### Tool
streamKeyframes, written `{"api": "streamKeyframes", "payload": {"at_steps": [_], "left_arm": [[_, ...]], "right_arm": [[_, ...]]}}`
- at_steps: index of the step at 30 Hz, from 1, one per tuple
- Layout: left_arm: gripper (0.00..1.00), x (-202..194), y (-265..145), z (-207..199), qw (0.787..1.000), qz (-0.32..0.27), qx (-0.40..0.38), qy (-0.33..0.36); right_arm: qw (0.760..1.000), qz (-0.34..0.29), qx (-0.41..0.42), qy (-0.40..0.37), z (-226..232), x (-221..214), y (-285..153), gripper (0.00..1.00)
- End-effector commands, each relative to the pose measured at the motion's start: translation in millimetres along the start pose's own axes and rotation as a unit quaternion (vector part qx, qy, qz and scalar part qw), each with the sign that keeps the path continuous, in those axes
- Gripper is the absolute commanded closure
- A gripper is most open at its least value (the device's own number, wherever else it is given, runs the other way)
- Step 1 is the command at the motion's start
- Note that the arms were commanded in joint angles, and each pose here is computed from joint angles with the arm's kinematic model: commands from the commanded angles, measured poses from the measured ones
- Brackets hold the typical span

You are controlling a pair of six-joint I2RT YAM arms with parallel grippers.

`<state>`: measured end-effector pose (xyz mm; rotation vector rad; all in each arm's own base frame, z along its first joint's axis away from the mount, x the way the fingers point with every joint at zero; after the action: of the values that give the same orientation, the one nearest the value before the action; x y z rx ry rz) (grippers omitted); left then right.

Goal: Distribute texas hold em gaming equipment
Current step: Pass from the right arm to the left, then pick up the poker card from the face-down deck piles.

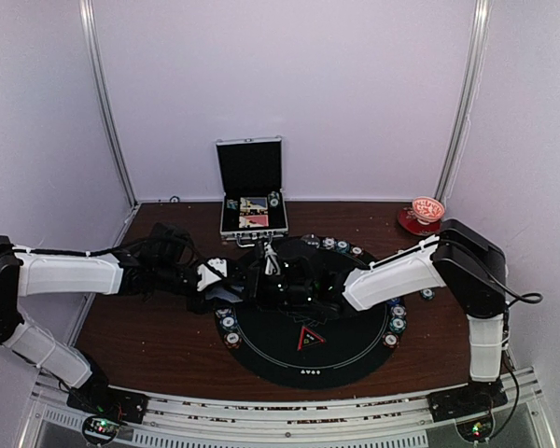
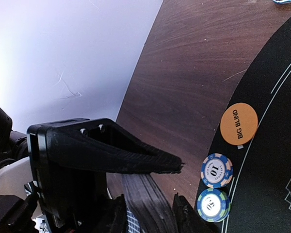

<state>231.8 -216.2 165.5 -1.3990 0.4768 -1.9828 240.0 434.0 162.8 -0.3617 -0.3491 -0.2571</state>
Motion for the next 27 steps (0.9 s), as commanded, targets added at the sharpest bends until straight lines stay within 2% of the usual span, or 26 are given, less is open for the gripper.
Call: {"api": "streamKeyframes", "payload": {"at_steps": [1, 9, 14, 20, 24, 27], "left_arm": [[0.69, -1.7, 0.2, -2.6, 1.0, 0.0, -0.009, 0.008], [0.69, -0.7, -0.1, -3.6, 1.0, -0.004, -0.012, 0.009], [0.69, -1.1, 0.0, -3.7, 1.0, -0.004, -0.012, 0.009], [0.69, -0.7, -0.3, -3.7, 1.0, -0.005, -0.012, 0.01], [0.69, -0.1, -1.2, -4.2, 1.0, -0.007, -0.013, 0.011], [0.69, 0.1, -1.8, -4.3, 1.0, -0.008, -0.013, 0.011]], "right_arm": [[0.999, -0.009, -0.033, -0.011, -15.1, 7.9, -5.5, 0.69], [0.999, 0.003, -0.042, -0.019, -21.1, 9.3, -3.5, 0.69], [0.999, 0.025, -0.012, -0.019, -17.0, 5.5, 1.9, 0.59], [0.998, 0.049, -0.005, -0.029, -10.0, 1.8, 12.8, 0.51], [0.998, 0.053, -0.017, -0.032, -11.7, 0.2, 16.7, 0.5], [0.998, 0.042, -0.044, -0.035, -17.0, 2.3, 13.6, 0.54]]}}
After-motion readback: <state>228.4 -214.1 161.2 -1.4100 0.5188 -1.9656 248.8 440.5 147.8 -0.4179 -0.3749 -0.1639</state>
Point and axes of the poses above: each gripper's point midway between its finger pads, its own y axis out along the fingers, its own z axis along the line the jaws close on, x = y × z, the point moved 9 cm from there along -y, back along the fingers, and after that the axes turned 5 degrees about y, right-handed, at the moved point
